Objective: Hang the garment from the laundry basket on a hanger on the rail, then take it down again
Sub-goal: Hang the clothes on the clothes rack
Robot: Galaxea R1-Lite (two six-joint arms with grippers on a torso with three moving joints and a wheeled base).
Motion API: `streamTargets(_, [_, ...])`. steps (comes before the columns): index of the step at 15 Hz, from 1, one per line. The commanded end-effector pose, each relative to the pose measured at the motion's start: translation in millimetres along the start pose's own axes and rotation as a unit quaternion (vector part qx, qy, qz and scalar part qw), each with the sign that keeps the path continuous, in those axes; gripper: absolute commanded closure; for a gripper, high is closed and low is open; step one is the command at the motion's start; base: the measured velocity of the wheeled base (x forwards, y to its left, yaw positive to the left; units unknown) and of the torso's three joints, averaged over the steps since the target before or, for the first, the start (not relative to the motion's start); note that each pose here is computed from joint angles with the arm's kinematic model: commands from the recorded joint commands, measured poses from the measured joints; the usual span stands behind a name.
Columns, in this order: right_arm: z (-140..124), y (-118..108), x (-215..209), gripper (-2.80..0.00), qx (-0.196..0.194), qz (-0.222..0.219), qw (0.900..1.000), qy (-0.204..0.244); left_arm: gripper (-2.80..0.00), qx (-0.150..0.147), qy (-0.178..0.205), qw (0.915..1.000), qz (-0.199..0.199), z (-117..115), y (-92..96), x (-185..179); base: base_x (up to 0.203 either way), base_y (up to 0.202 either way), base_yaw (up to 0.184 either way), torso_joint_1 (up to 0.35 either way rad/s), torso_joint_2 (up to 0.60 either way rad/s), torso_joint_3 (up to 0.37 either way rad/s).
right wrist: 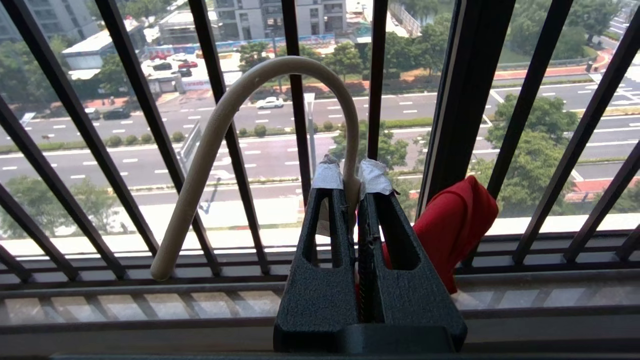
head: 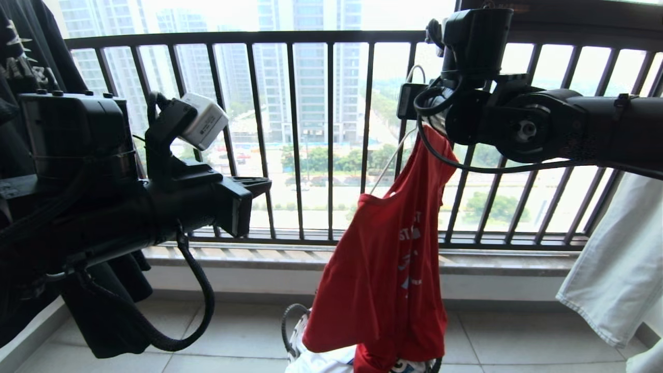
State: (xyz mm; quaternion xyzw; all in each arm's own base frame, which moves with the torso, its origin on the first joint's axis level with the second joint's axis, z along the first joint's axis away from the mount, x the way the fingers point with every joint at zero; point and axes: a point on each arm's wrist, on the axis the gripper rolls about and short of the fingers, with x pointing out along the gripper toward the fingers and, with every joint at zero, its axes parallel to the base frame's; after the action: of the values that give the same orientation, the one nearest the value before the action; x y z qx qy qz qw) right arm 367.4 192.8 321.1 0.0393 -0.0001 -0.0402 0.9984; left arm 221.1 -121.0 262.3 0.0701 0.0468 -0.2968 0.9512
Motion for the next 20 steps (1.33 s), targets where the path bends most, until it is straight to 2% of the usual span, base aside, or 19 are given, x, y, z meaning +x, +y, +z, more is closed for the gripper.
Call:
streamTargets(1, [3,-5,-12,0.00,-0.006,0.002,1.000,0.005,0.00,-0.004,-0.007,0.9999,0.014,3,7.7,0,0.000,0.000,0.000,0.000,0.00,0.000])
streamTargets(4, [5,-13,-33,0.00,-0.009,0.050,0.999,0.019,0.00,-0.002,-0.011,0.9999,0.013,5,7.8,-2,0.000,0.000,0.000,0.000,0.00,0.000])
streamTargets(10, [34,-27,-67,0.00,0.008,0.074,0.997,-0.007,0.00,0.000,-0.027,0.9996,0.013,11,6.3,-15,0.000,0.000,0.000,0.000,0.00,0.000])
streamTargets(12, [45,-33,-84,0.00,0.015,0.121,0.992,-0.016,0.00,-0.001,-0.025,0.9997,0.007,10,5.1,-14,0.000,0.000,0.000,0.000,0.00,0.000])
streamTargets(14, [53,-39,-98,0.00,0.018,0.179,0.983,-0.020,0.00,-0.005,-0.032,0.9988,-0.037,11,1.0,-18,0.000,0.000,0.000,0.000,0.00,0.000])
streamTargets(15, [54,-40,-100,0.00,0.019,0.195,0.980,-0.020,0.00,-0.016,-0.037,0.9970,-0.066,11,-1.0,-23,0.000,0.000,0.000,0.000,0.00,0.000])
streamTargets(18, [52,-34,-100,0.00,0.017,0.201,0.979,-0.017,0.00,-0.073,-0.050,0.9872,-0.133,18,-13.8,-34,0.000,0.000,0.000,0.000,0.00,0.000])
streamTargets(20, [47,-27,-98,0.00,0.014,0.209,0.978,-0.010,0.00,-0.089,-0.046,0.9798,-0.173,16,-29.2,-36,0.000,0.000,0.000,0.000,0.00,0.000])
